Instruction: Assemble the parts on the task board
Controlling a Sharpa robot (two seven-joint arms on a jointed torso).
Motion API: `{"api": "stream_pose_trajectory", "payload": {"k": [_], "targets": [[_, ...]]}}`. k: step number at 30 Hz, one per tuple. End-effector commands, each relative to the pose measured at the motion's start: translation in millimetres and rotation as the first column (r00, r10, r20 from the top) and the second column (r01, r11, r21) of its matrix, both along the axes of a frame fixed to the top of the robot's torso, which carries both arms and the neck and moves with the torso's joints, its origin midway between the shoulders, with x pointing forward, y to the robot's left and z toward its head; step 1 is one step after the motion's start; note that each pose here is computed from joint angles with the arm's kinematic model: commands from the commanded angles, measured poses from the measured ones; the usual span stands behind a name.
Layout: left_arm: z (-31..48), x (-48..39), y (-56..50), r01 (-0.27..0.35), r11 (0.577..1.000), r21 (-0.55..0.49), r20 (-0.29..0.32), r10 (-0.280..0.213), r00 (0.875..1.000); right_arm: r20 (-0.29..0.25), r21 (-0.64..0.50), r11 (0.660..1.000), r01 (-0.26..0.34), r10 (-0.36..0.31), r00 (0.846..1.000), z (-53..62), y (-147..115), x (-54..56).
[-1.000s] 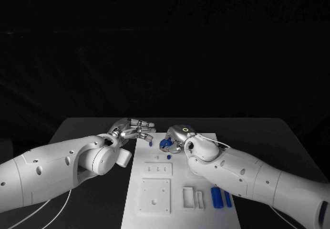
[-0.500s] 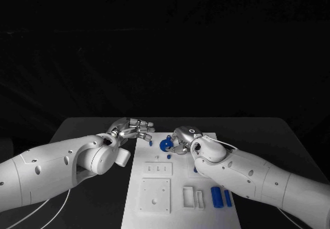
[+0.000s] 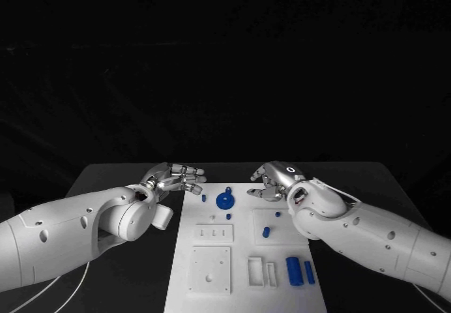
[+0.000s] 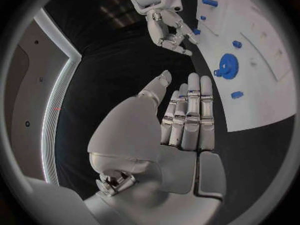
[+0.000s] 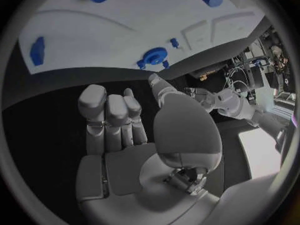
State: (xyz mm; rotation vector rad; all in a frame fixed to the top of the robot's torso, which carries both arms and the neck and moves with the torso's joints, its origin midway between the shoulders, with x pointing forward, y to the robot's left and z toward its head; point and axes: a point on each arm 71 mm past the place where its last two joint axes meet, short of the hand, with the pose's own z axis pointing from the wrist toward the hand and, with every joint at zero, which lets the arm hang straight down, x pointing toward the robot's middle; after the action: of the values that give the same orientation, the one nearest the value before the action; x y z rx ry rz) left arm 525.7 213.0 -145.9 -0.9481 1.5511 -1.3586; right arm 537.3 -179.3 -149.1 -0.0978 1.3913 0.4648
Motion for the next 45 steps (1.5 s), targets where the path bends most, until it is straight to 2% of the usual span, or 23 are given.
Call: {"api": "stream_pose_trajectory", "payload": {"k": [1, 5, 9, 16, 34, 45], "targets": [[1.8, 0.0, -0.3, 0.008, 1.0, -0.003, 0.012, -0.008, 1.0, -0.041, 0.121, 0.99, -0.075, 0.08, 0.996, 4.6, -16.8, -0.1], [1.6, 0.8, 1.3, 0.006, 1.0, -0.002, 0.013, -0.006, 1.0, -0.068, 0.166, 0.983, -0.078, 0.09, 0.994, 7.2, -45.7, 3.7], [1.3, 2.1, 2.5, 0.003, 1.0, -0.001, 0.015, -0.003, 1.0, -0.1, 0.181, 0.982, -0.06, 0.079, 0.992, 4.2, -73.5, 8.7], [0.6, 4.1, 3.6, 0.001, 1.0, 0.003, 0.016, -0.001, 1.0, -0.131, 0.173, 0.984, -0.037, 0.061, 0.99, -4.0, -99.6, 14.1], [-0.8, 6.6, 4.2, 0.003, 1.0, 0.01, 0.016, -0.003, 1.0, -0.212, 0.132, 0.991, -0.005, 0.033, 0.977, -34.7, -119.1, 22.6], [-0.9, 6.8, 3.5, 0.006, 1.0, 0.012, 0.016, -0.007, 1.0, -0.218, 0.119, 0.993, -0.012, 0.037, 0.975, -44.1, -112.0, 26.0]]}}
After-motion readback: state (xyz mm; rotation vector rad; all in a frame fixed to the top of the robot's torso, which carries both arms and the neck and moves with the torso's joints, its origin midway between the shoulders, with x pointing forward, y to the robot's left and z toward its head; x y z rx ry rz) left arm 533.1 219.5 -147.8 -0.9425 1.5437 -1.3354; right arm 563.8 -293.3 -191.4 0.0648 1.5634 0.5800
